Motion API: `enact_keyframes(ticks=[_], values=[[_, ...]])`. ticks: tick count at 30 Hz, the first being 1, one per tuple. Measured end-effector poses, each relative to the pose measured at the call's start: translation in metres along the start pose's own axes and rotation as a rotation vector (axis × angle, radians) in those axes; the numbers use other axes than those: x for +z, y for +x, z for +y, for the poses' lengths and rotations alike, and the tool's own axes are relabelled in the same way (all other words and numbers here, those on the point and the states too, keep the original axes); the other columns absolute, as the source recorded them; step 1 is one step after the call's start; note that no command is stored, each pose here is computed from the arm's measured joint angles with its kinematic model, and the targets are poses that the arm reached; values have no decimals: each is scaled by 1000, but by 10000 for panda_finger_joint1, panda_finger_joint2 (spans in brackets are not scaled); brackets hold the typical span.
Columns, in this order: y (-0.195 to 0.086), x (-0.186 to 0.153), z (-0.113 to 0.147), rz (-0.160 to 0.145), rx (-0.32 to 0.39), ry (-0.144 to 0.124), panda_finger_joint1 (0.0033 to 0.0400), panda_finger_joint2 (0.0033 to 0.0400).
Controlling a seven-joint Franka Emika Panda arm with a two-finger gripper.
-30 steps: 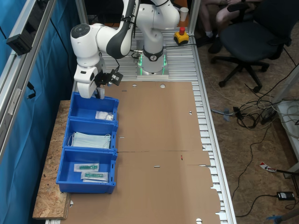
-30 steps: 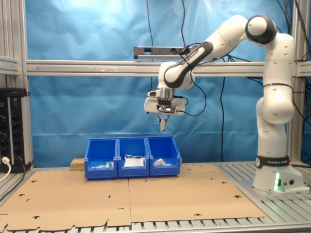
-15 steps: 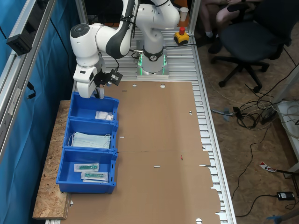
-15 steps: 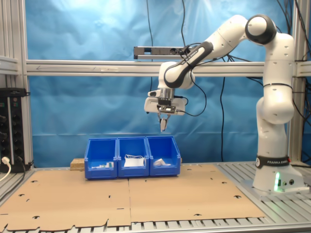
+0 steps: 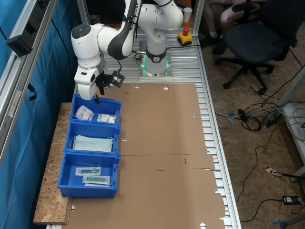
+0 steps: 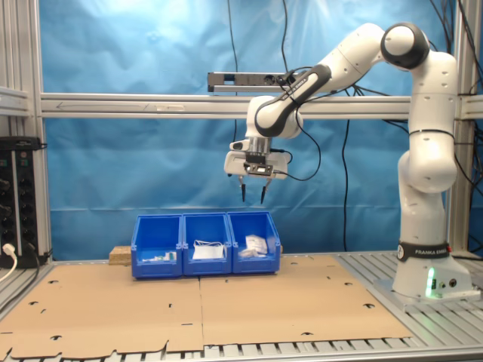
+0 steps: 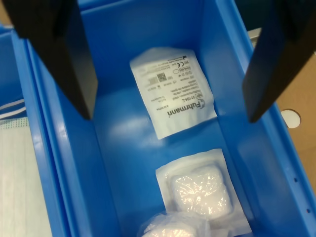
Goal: Pick and place sorting task of medical equipment.
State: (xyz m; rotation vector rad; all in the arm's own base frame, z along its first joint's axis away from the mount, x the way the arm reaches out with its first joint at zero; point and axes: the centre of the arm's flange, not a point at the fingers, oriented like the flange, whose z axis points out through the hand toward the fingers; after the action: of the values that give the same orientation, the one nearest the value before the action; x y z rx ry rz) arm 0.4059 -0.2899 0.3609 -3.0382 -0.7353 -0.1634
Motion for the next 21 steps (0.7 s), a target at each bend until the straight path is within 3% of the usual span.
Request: enact_keyframes(ticks=[2,3,11,12,21], values=[[0,0,0,0,1,0,219,219],[0,0,0,0,2,0,300,300],[9,-4,-5,8,-18,-2,300,300],[12,-6,-7,11,-26,-3,394,394],[60,-35,-49,43,-155,21,398,398]])
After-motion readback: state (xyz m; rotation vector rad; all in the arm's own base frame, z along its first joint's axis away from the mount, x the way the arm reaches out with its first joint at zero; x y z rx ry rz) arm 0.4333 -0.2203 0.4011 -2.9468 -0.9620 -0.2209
